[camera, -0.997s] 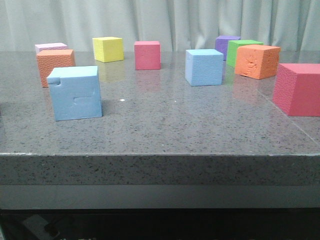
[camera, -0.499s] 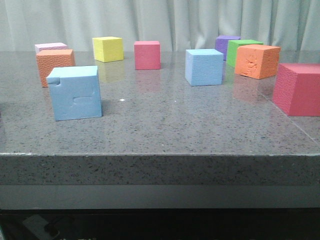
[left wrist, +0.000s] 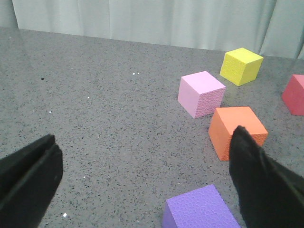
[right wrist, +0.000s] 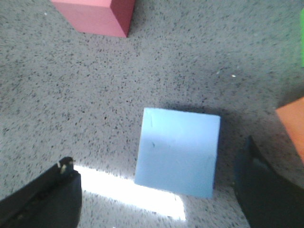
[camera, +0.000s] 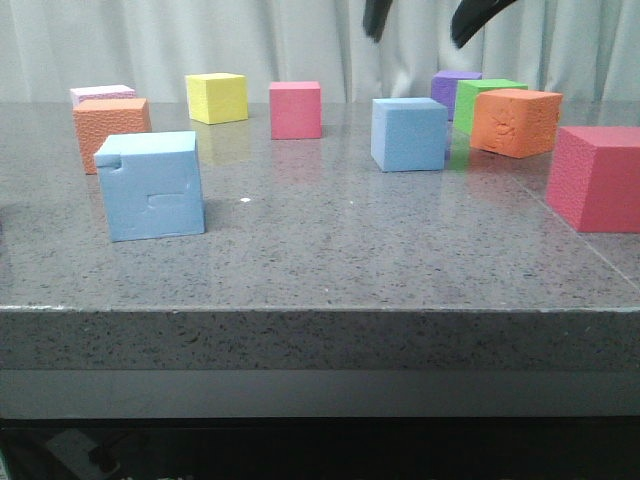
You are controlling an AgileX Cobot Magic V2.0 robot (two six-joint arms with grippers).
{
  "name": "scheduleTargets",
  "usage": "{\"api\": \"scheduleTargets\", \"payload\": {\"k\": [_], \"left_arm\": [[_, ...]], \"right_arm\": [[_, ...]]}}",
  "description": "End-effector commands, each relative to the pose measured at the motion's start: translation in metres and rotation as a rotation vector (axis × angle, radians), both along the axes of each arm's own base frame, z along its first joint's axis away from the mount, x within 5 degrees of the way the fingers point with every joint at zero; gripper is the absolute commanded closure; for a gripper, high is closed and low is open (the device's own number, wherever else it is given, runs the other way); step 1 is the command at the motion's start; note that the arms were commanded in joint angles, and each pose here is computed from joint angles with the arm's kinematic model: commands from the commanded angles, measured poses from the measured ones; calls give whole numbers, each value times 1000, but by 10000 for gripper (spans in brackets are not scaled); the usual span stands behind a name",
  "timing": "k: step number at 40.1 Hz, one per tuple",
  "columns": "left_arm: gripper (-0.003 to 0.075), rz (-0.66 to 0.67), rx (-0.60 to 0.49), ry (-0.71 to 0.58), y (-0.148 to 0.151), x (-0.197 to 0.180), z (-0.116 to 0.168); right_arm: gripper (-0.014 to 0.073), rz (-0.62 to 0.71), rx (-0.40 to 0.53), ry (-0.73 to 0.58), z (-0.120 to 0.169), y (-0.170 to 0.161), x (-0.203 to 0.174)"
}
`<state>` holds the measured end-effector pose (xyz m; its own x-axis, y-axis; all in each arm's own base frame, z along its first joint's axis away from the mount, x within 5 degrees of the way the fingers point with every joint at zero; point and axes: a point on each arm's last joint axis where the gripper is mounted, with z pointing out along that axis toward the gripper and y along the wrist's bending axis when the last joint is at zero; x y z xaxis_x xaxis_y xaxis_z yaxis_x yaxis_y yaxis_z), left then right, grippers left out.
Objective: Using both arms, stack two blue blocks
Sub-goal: 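Lower the open right gripper onto the farther light-blue cube, then close the right gripper on the light-blue cube and lift it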
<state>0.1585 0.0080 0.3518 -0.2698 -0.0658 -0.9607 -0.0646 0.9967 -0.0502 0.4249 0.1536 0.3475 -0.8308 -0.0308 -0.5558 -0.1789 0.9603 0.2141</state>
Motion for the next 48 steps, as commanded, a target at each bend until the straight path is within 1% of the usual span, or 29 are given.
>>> {"api": "scheduleTargets", "payload": {"k": [1,8,12,30,32,34,40,43,48], "left_arm": [[28,-4,0,-126,-1,0,21],[28,-4,6,-125,-1,-1,21],[28,-4,6,-128,-1,0,21],[28,-4,6,-129,-1,0,21],[28,-4,6,-129,-1,0,21],[28,-4,6,-129,-1,0,21],[28,-4,6,-129,-1,0,21],[28,-4,6,-129,-1,0,21],[28,-4,6,-129,-1,0,21]], "right_arm": [[-55,-28,33,-81,26,-2,1],[-55,-33,19,-33,4,3,14],[-55,-33,9,-21,-2,3,17],[-50,-34,-1,-15,-4,3,17],[-27,-34,-3,-8,-4,3,17],[13,-33,-7,2,-5,2,16],[165,-32,-9,8,-5,2,16],[193,-32,-9,8,-5,2,16],[194,-32,-8,6,-4,2,15]]}}
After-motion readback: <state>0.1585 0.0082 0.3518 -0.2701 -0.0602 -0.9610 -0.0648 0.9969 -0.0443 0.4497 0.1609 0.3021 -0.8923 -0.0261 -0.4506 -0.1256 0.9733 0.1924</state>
